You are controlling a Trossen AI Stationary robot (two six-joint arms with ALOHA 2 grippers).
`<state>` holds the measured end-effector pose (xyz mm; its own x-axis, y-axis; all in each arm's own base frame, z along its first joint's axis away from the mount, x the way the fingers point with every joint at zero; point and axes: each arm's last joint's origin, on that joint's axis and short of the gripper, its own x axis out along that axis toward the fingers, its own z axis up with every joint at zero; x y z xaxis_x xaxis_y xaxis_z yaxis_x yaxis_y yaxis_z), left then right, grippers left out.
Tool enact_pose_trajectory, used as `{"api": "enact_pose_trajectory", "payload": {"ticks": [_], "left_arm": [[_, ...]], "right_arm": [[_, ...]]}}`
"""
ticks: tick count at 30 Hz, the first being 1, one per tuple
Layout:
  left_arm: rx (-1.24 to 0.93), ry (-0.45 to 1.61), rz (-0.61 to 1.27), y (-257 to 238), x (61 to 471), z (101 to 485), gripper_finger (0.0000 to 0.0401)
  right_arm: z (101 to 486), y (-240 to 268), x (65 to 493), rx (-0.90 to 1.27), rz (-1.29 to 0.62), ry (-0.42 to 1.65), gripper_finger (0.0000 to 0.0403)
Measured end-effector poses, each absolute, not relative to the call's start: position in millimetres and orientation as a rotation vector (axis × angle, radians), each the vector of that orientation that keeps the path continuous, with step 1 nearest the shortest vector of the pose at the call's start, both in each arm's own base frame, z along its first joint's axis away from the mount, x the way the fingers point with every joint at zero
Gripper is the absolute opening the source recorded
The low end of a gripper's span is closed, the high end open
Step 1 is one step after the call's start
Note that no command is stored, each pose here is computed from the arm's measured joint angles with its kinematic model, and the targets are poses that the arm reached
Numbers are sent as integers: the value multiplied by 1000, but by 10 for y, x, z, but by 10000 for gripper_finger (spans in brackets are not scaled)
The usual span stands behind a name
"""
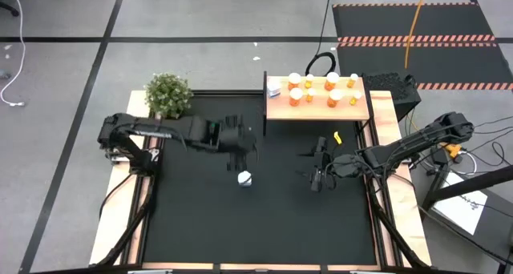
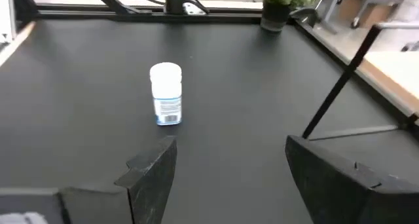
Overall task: Pick and place medicine bottles onto shelf by color
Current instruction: Put the right large white pill bottle on the shelf
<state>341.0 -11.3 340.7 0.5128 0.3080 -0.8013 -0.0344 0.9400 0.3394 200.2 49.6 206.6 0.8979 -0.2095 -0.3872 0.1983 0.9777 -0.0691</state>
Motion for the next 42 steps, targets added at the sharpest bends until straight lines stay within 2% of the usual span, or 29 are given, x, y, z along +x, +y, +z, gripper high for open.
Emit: {"api": "enact_pose_trajectory", "payload": {"ticks": [4,7,10,15,22,27,33,42], "left_arm": [[230,984,214,-391,3358,3045,244],[296,918,280,-534,3375,2820,243],[371,805,363,-493,3449,2783,243],[369,670,243,-53,3637,2873,223],[284,452,201,933,3692,3037,143],[176,437,218,1467,3719,2805,91],[160,510,233,1750,3840,2566,52],[198,547,284,1848,3817,2790,37]], "right_arm": [[2055,551,1989,26,-202,403,279],[2041,578,2002,50,-225,392,279],[2011,591,2025,42,-245,395,279],[1968,601,2054,35,-247,409,279],[1967,595,2055,0,-262,408,279],[1978,554,2055,-80,-354,395,279],[2012,479,2090,-133,-380,375,279],[2011,362,2113,-185,-421,394,279]]}}
